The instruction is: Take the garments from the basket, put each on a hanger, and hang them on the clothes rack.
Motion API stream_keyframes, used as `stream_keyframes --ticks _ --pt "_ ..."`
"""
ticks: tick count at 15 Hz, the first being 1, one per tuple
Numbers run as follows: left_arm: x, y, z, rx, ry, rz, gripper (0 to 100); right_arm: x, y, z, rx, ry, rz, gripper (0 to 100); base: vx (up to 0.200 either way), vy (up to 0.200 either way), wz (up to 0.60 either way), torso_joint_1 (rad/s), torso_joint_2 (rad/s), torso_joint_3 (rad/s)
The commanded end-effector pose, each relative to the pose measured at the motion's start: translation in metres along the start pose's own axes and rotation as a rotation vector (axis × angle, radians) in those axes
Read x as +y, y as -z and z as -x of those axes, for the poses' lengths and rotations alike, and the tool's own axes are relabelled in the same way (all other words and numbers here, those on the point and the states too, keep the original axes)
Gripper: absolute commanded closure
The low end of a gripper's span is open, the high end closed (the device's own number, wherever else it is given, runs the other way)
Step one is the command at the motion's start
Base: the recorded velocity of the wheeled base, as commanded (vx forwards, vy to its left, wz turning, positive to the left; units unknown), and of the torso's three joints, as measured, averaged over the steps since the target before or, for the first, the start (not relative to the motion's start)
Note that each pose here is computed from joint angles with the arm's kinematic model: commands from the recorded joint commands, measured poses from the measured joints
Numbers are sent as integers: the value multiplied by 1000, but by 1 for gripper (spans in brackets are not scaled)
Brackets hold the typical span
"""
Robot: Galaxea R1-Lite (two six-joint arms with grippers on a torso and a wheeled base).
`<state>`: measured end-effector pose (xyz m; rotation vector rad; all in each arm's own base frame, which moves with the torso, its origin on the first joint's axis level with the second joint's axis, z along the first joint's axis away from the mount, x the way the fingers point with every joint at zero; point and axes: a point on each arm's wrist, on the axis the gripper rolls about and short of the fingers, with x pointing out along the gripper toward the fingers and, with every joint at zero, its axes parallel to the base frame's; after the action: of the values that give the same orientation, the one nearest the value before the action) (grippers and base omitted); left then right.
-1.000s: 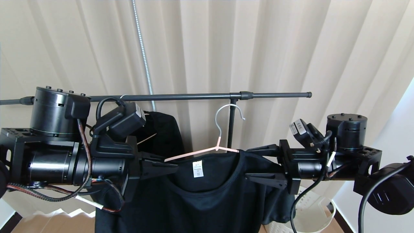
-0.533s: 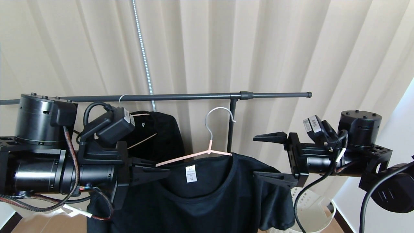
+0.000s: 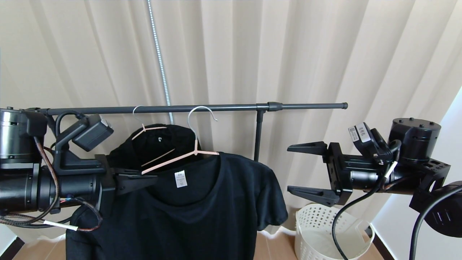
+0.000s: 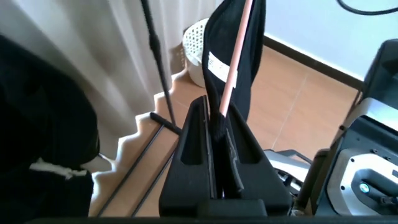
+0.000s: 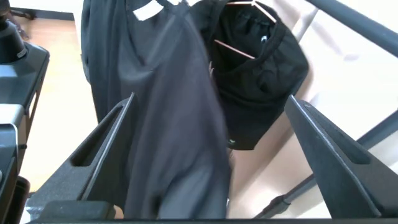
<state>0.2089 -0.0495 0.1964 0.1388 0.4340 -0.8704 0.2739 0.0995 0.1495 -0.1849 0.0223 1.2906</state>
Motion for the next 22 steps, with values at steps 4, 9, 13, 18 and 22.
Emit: stream_keyframes --ticks 4,9,13,18,22 --pt "23 0 -1 23 -123 78 100 -3 -2 -1 -3 11 -31 0 0 0 0 0 0 0" --pt "39 -13 -20 44 -229 186 100 -6 1 -2 2 19 -36 0 0 0 0 0 0 0" --pt "47 -28 -53 74 -324 220 100 -6 3 -3 7 19 -43 0 0 0 0 0 0 0" --pt "59 -43 -97 93 -449 237 100 -8 4 -4 7 19 -41 0 0 0 0 0 0 0" --pt "68 -45 -118 103 -498 255 100 -8 4 -4 7 19 -41 0 0 0 0 0 0 0"
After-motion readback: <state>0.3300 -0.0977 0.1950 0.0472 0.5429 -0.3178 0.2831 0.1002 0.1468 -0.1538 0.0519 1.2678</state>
